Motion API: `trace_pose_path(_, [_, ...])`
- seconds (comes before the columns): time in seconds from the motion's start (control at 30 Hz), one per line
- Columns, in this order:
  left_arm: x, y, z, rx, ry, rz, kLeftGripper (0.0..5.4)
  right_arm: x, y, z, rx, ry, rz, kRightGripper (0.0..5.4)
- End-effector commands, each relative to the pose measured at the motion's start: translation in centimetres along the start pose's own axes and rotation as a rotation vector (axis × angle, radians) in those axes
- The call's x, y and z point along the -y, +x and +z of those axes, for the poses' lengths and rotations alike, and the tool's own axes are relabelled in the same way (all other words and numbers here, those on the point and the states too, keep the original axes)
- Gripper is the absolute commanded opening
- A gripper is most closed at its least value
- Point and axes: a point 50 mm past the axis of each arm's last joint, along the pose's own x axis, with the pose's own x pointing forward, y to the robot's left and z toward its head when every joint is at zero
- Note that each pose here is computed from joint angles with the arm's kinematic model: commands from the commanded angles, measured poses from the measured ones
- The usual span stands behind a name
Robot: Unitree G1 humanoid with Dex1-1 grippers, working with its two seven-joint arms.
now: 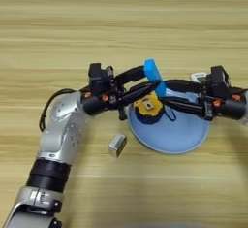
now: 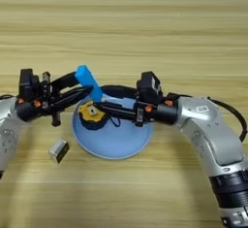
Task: Move the objects on the table
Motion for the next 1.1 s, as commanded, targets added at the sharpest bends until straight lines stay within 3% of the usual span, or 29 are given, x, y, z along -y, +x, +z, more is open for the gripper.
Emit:
trace_pose_path(0.03, [-0.3, 0.1, 0.6, 0.005, 0.028, 0.004, 1.46, -0.2, -0.2, 0.0, -0.016, -0.007, 0.015, 2.48])
trace_pose_path(0.53, [-0.3, 0.0, 0.5, 0.005, 0.031, 0.007, 1.42, -0.1, -0.2, 0.2, -0.003, -0.011, 0.015, 4.08])
trace_pose_path(0.77, [-0.5, -0.1, 0.5, -0.005, 0.039, 0.023, 1.42, 0.2, -0.5, 1.0, 0.057, -0.023, -0.014, 4.90])
trace_pose_path(0.9, [-1.0, -0.6, 0.6, -0.022, 0.065, 0.061, 1.42, 0.5, -0.7, 1.4, 0.093, -0.031, -0.049, 5.35])
trace_pose_path(1.1, [-2.3, -1.7, 0.1, -0.110, 0.146, 0.180, 1.42, 1.6, -0.9, 1.9, 0.147, -0.049, -0.150, 5.40])
